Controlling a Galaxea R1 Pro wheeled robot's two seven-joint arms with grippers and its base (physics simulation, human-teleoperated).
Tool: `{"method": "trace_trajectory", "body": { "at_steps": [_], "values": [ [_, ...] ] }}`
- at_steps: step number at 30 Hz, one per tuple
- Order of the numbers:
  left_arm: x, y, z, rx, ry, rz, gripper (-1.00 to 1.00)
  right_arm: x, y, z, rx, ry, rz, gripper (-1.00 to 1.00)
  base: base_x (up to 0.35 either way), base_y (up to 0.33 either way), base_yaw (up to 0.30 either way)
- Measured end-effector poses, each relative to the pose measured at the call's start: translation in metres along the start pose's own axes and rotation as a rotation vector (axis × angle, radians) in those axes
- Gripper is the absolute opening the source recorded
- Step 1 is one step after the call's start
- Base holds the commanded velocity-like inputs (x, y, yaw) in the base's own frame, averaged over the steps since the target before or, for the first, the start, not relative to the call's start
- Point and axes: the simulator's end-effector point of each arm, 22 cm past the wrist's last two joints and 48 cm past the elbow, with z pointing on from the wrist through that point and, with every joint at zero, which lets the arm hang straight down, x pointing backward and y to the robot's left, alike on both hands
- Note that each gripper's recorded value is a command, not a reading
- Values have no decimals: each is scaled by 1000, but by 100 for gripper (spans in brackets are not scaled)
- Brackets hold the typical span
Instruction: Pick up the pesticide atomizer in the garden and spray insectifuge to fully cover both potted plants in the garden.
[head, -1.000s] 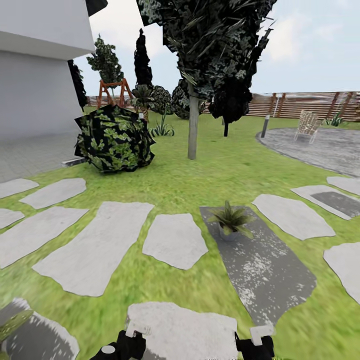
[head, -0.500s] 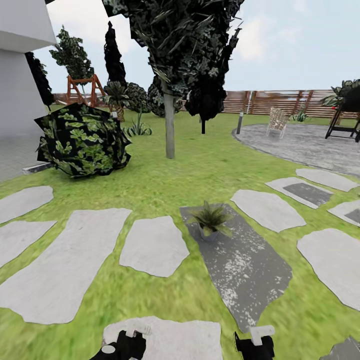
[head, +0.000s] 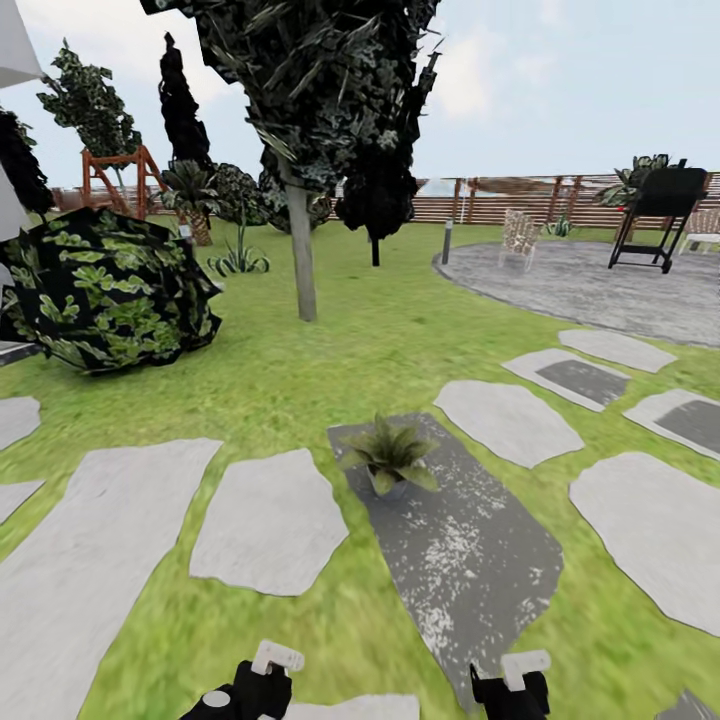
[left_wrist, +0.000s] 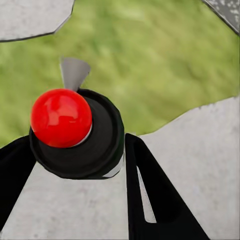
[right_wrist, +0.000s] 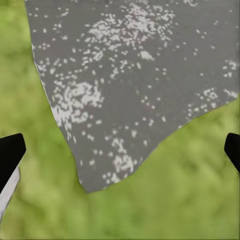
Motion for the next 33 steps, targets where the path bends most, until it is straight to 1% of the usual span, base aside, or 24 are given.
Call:
{"method": "trace_trajectory", "body": {
  "at_steps": [5,9,21,24,33],
  "values": [
    [0,0,0,0,-1,0,-100,0,-3,0,2,0,-4,100,315,-75,-1],
    [0,0,0,0,0,0,-100,0,0,0,1,0,-2,100,320,-42,-9],
    [-3,1,-1,-2,-7,-1,-100,-3,0,0,3,-6,-1,100,335,-2,-214],
    [-4,2,-2,-3,-8,0,-100,-4,0,-1,2,-8,-1,100,312,131,-177],
    [-4,2,-2,-4,-9,0,-100,-3,1,-1,0,-7,1,100,248,239,-8]
  ]
}}
